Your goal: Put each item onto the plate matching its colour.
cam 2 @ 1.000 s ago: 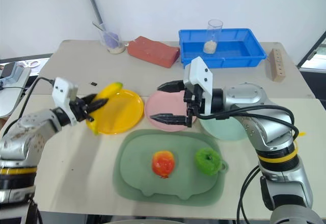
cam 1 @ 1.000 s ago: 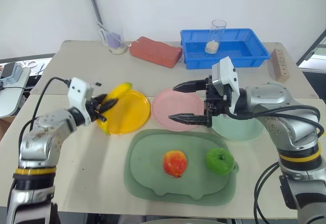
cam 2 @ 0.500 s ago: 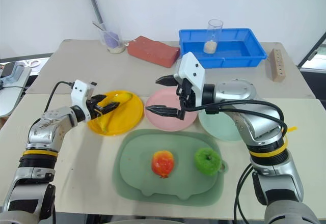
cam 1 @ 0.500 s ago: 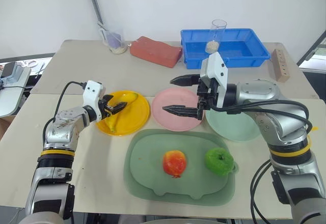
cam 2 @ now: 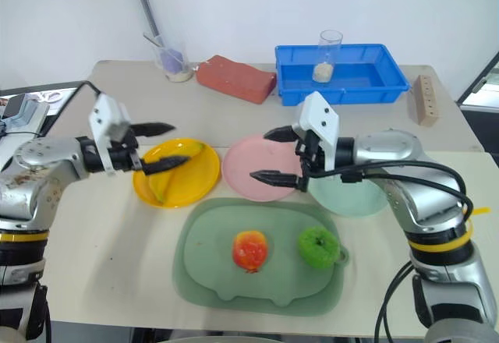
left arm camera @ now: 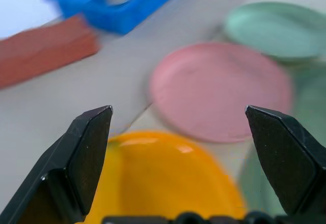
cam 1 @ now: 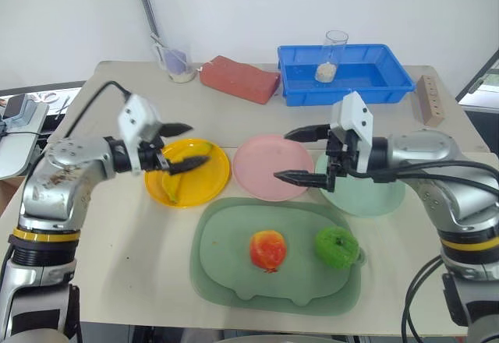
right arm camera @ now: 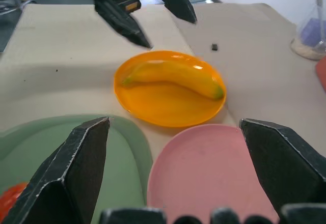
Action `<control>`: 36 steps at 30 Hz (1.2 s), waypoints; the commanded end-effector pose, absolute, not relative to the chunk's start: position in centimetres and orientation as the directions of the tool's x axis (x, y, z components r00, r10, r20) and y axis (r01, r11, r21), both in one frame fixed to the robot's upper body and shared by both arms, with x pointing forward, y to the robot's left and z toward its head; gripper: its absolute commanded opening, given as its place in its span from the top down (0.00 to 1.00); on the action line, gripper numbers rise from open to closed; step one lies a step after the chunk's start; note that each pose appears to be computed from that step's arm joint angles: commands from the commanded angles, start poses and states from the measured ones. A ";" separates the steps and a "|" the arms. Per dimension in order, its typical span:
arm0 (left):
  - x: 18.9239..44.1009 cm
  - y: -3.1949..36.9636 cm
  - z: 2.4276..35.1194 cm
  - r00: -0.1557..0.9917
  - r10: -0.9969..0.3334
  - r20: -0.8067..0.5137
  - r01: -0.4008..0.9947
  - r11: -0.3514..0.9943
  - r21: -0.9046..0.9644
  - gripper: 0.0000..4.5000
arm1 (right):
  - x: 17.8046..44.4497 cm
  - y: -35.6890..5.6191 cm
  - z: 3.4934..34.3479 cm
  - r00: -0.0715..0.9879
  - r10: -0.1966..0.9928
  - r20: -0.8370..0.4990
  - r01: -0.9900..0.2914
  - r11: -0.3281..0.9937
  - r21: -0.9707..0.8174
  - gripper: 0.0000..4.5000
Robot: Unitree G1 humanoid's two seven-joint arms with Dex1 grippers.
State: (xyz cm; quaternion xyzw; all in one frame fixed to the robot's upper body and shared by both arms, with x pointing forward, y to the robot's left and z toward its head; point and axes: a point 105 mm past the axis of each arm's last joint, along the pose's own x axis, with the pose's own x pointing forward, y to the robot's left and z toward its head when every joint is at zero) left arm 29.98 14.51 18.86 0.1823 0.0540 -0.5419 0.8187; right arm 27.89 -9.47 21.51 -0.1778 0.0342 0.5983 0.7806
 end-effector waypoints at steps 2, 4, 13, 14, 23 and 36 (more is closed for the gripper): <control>25.9 11.4 17.8 0.174 -0.922 -0.346 0.958 0.078 0.275 0.01 | 25.5 -9.8 22.4 0.218 0.938 -0.270 -0.961 0.159 -0.225 0.00; 24.7 10.5 16.8 0.095 -0.927 -0.363 0.964 -0.005 0.265 0.01 | 24.8 -10.3 21.6 0.211 0.929 -0.304 -0.965 0.148 -0.216 0.00; 23.2 7.2 12.3 -0.094 -0.914 -0.396 0.930 -0.223 0.293 0.01 | 22.8 -11.6 20.1 0.227 0.898 -0.376 -0.968 0.166 -0.188 0.00; 23.2 7.0 12.1 -0.096 -0.914 -0.395 0.928 -0.226 0.296 0.01 | 22.7 -11.7 20.0 0.224 0.897 -0.381 -0.969 0.164 -0.184 0.00; 23.7 5.4 9.7 -0.131 -0.899 -0.418 0.907 -0.279 0.315 0.01 | 19.3 -12.2 18.3 0.120 0.855 -0.505 -0.988 0.053 -0.145 0.00; 24.7 4.3 10.3 -0.116 -0.910 -0.398 0.903 -0.263 0.340 0.26 | 19.2 -12.2 18.1 0.124 0.850 -0.512 -0.985 0.045 -0.165 0.00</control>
